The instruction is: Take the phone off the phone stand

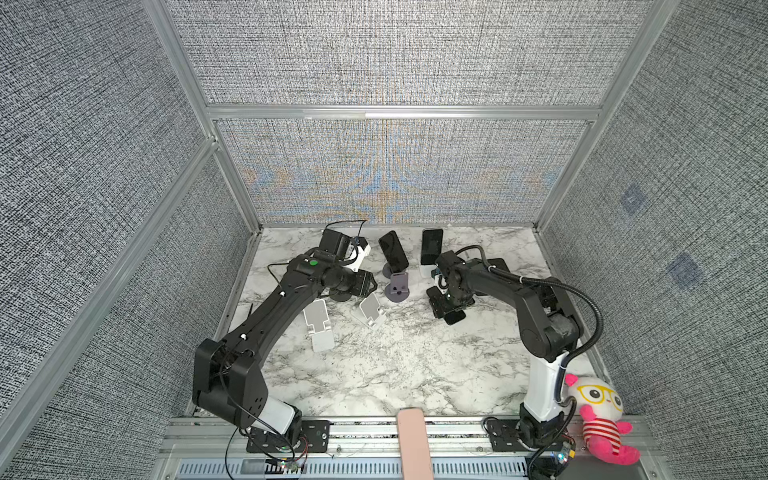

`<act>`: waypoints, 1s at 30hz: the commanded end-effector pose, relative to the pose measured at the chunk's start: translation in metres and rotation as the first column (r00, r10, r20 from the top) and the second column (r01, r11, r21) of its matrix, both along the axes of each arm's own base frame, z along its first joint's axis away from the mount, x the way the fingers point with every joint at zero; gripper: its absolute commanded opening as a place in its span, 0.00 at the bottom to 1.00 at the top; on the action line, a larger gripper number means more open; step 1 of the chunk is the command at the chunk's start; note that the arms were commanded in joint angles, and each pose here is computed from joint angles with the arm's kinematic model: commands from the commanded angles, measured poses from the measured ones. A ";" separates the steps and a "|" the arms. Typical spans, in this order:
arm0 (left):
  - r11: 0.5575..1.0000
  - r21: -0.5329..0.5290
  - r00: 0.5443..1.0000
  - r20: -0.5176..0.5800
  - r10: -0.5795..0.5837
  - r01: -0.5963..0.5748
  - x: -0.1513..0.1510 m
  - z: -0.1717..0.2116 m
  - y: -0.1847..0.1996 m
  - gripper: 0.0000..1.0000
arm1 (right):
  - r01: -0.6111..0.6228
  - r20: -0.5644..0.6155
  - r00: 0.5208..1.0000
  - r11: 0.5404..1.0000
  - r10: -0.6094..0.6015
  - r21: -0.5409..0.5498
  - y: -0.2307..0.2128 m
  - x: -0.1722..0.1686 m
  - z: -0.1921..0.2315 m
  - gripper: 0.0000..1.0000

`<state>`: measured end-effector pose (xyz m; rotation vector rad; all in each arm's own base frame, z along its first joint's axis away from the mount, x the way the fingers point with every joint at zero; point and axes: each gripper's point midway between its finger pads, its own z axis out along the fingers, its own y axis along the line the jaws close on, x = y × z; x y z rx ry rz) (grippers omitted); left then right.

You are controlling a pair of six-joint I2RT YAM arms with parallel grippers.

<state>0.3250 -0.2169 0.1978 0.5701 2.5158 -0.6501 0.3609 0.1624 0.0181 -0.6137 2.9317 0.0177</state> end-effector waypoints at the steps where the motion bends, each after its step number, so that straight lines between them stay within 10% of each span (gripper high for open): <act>1: 1.000 -0.008 1.000 0.007 -0.009 0.009 0.000 0.003 -0.002 0.56 | 0.055 0.007 0.998 0.998 -0.055 -0.008 -0.002 0.000 -0.006 0.80; 13: 0.999 -0.021 0.999 0.021 -0.045 0.045 -0.001 0.005 -0.006 0.56 | 0.136 -0.021 0.990 0.991 -0.136 -0.010 -0.022 -0.045 0.001 0.61; 22: 0.998 -0.037 0.998 0.023 -0.051 0.051 0.002 0.009 -0.010 0.56 | 0.103 0.024 0.994 0.993 -0.104 0.053 -0.011 -0.018 0.012 0.78; 30: 0.999 -0.011 0.999 0.024 -0.039 0.039 -0.003 0.008 -0.003 0.56 | 0.116 -0.003 0.993 0.992 -0.116 0.045 -0.006 -0.004 -0.006 0.73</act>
